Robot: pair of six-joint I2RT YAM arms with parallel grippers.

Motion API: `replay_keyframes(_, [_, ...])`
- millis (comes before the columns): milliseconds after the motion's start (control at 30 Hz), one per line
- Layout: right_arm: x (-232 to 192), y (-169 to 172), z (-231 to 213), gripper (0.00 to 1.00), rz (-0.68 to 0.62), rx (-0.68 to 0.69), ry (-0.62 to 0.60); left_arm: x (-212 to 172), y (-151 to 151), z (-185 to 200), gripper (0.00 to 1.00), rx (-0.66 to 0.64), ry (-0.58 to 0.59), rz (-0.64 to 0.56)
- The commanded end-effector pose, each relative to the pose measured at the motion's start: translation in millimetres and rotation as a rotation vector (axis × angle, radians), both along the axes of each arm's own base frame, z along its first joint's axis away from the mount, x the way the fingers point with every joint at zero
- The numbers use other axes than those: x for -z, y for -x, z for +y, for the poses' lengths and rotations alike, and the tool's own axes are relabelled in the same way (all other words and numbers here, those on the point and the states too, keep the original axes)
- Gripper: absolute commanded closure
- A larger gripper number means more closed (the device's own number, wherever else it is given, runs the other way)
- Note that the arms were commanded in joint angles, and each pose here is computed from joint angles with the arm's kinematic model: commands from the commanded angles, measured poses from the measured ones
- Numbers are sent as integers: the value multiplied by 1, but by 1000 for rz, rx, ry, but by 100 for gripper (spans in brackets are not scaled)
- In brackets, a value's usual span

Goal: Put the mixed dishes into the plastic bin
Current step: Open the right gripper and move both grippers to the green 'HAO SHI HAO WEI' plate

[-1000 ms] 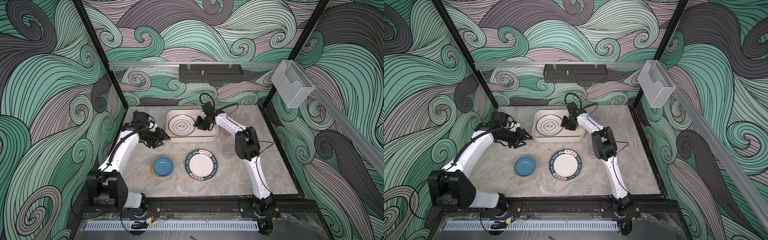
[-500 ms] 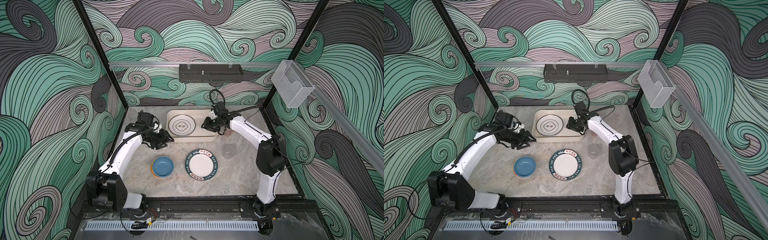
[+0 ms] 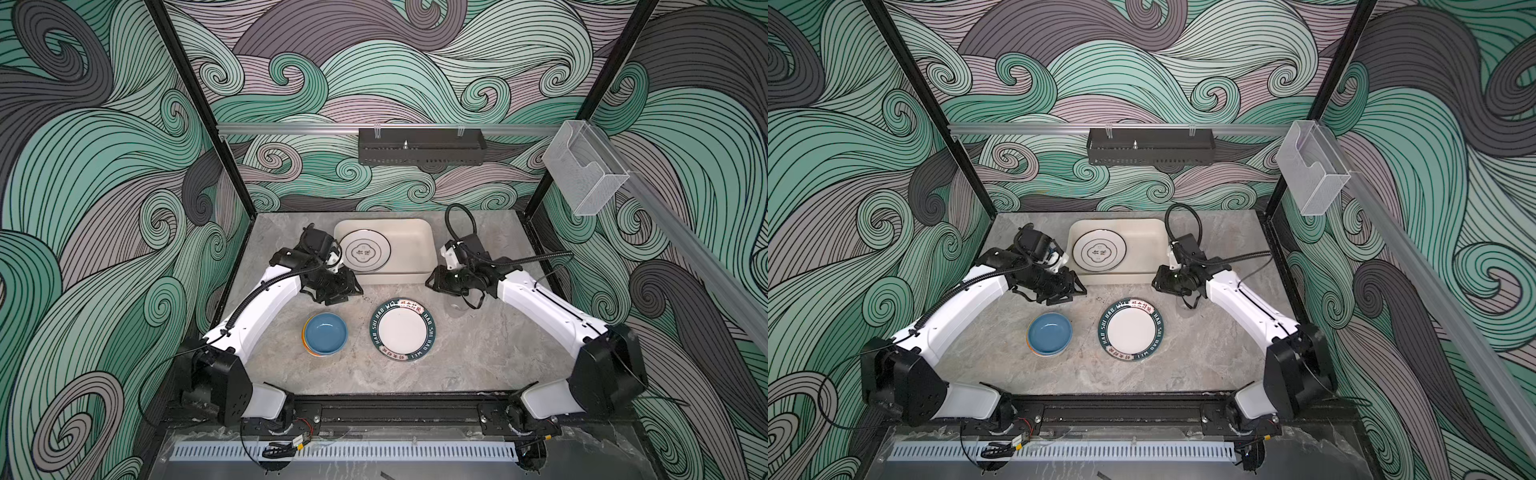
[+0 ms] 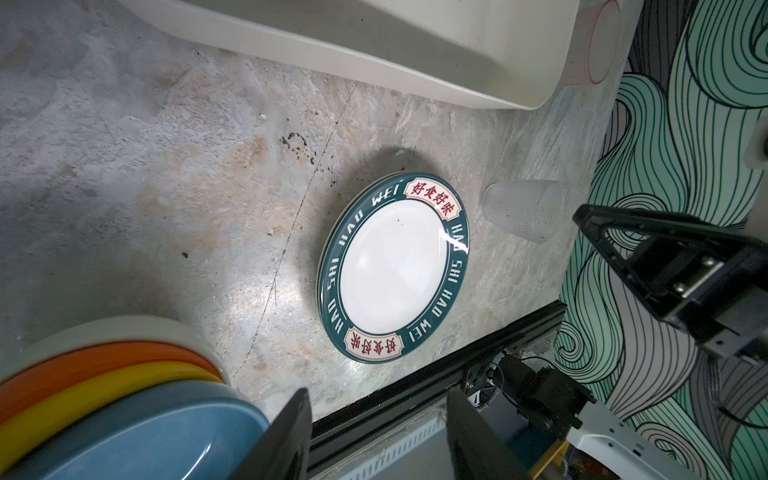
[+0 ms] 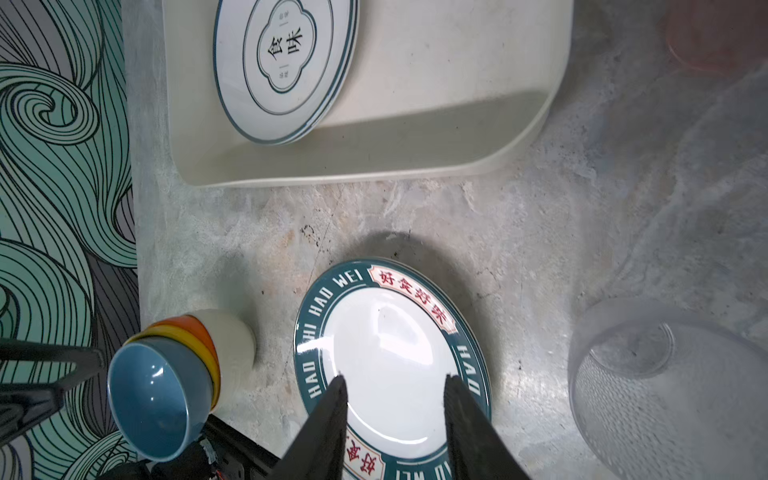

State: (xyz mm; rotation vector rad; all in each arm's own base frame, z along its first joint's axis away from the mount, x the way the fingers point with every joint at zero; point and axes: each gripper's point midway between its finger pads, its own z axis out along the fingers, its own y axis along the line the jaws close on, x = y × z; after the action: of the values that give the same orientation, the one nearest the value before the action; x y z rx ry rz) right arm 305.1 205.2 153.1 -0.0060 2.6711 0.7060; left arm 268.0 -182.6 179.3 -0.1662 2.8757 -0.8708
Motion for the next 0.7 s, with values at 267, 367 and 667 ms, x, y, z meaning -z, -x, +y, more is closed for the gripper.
replay_keyframes(267, [21, 59, -27, 59, 36, -29, 24, 32, -2, -30, 45, 49, -110, 51])
replay_keyframes(367, [30, 69, -32, 58, 51, -23, 27, 42, -1, -35, 45, 66, -146, 68])
replay_keyframes(667, [56, 85, -34, 57, 100, -11, 25, 72, -1, -47, 45, 103, -236, 109])
